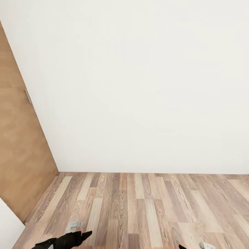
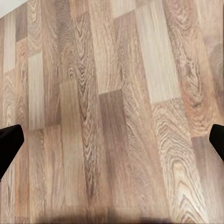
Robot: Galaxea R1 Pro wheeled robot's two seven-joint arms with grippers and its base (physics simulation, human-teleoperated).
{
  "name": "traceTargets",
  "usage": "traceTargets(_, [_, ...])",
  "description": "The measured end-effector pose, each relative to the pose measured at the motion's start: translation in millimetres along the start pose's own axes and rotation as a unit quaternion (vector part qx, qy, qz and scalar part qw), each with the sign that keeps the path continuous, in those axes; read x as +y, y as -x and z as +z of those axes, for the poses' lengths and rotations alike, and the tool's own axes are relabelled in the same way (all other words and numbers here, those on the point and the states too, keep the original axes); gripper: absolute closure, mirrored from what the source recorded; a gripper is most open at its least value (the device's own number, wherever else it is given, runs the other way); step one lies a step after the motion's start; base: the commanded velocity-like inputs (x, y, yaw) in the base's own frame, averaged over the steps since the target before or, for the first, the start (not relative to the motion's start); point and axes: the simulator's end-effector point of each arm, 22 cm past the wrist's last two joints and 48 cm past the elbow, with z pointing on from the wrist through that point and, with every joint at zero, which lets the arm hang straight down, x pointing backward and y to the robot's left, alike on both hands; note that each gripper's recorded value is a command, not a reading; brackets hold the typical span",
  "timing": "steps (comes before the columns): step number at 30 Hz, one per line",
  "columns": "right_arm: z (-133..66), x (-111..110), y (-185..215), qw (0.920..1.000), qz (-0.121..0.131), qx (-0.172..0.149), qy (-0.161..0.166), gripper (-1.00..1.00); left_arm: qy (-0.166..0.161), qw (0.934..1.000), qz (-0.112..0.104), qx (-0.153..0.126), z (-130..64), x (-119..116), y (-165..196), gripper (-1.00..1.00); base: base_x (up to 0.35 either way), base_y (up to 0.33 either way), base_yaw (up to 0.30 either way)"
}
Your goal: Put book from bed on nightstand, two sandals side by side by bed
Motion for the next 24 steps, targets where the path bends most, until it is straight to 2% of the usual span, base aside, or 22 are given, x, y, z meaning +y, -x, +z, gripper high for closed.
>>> traceTargets(10, [0.1, -0.1, 0.1, 1.0000, 0.000, 0.000, 0.000, -1.00, 0.000, 1.0000, 0.000, 0.000, 0.0, 0.0, 0.0, -1.00, 0.301, 0.000, -0.018])
traceTargets(17, [0.3, -0.1, -0.1, 1.0000, 0.000, 0.000, 0.000, -1.00, 0.000, 1.0000, 0.000, 0.000, 0.3, 0.2, -0.1, -1.00, 0.063, 0.000, -0.024])
traceTargets(24, [0.4, -0.4, 0.1, 1.0000, 0.000, 0.000, -0.001, -1.00, 0.000, 1.0000, -0.001, 0.000, 0.4, 0.2, -0.1, -1.00, 0.003, 0.000, -0.244])
